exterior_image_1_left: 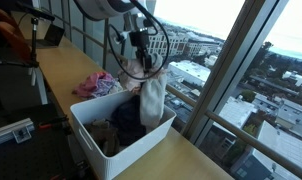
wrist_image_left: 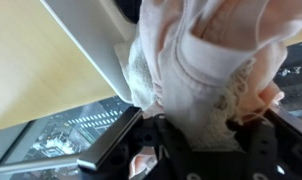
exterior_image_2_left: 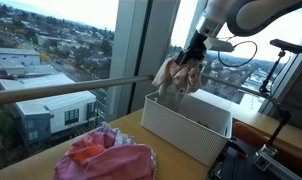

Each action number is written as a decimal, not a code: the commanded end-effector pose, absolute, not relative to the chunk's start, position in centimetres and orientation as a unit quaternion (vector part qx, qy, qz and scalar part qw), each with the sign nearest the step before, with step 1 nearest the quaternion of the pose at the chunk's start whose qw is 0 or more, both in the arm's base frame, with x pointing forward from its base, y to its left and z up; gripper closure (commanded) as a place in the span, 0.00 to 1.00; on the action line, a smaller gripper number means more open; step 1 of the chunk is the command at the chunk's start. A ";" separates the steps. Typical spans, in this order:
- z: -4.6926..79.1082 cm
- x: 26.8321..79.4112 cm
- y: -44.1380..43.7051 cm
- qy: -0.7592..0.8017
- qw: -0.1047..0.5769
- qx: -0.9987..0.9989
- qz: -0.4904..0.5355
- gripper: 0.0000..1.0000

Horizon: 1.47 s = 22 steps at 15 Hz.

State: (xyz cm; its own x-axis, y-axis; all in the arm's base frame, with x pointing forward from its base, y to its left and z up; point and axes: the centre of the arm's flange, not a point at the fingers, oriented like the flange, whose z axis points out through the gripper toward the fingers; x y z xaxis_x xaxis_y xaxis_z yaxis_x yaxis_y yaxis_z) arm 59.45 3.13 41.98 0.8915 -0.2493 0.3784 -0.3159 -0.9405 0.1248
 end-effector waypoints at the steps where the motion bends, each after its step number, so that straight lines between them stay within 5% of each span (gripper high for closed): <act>1: 49.8 58.0 9.4 -0.104 0.089 0.961 0.239 1.00; 9: 57.9 52.5 31.3 0.011 0.054 0.966 0.254 1.00; 14: 47.2 48.8 37.8 0.059 0.068 0.980 0.175 1.00; 22: 32.1 51.5 39.2 0.080 0.101 0.989 0.072 1.00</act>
State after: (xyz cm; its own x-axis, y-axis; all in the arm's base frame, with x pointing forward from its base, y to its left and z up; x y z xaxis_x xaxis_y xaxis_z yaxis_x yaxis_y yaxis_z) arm 49.23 38.19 34.61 0.9759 0.1650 0.1428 0.1334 -0.9690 0.2080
